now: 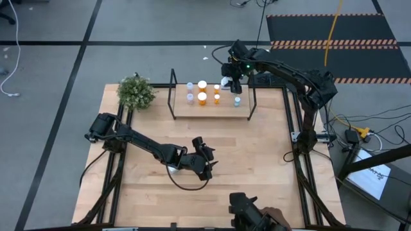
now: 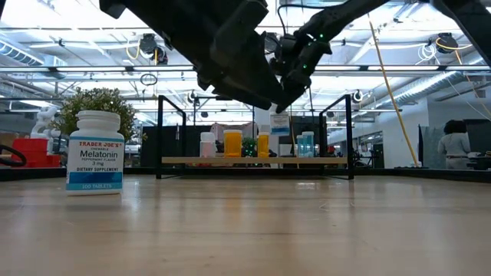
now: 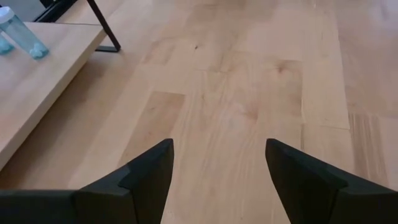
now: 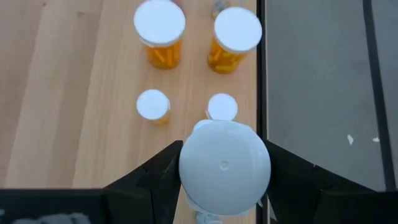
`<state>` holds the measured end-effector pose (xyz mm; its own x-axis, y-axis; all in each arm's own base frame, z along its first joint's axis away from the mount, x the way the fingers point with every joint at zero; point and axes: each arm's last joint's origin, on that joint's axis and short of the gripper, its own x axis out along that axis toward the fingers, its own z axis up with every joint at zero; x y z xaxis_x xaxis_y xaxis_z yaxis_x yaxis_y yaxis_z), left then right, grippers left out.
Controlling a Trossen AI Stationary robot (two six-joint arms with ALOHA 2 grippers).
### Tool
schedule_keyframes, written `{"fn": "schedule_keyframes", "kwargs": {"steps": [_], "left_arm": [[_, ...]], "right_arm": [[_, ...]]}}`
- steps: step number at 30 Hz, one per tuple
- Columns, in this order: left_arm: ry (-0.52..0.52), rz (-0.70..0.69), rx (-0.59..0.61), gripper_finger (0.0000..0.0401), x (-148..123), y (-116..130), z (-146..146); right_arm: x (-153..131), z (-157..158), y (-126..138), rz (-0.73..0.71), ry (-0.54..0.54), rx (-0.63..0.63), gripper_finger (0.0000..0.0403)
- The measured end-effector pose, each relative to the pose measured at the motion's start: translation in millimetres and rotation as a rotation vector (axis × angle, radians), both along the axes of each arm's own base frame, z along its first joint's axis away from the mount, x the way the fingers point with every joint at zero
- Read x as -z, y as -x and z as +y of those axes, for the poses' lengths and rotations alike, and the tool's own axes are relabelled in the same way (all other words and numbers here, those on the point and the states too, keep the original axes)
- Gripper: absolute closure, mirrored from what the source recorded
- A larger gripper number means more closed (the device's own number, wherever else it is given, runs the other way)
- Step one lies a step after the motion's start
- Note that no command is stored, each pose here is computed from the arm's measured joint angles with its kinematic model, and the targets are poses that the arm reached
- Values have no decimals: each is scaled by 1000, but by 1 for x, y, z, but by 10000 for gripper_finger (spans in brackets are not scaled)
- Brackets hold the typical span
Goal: Pick and place medicine bottles onto shelf by color
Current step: Put the right white pill bottle on the shelf
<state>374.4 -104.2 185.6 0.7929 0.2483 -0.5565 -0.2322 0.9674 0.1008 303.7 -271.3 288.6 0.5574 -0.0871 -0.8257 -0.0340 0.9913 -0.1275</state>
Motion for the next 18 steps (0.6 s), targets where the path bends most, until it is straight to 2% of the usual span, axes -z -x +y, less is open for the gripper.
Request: {"fn": "schedule_keyframes", "kwargs": {"steps": [9,18], "left_arm": [[13,-13,13,148,-1,1,-7],[16,-16,12,148,-1,1,-7]], "right_arm": [[7,-9,6,-24,-34,3,210],[39,-8,9,6,-59,1,210]]}}
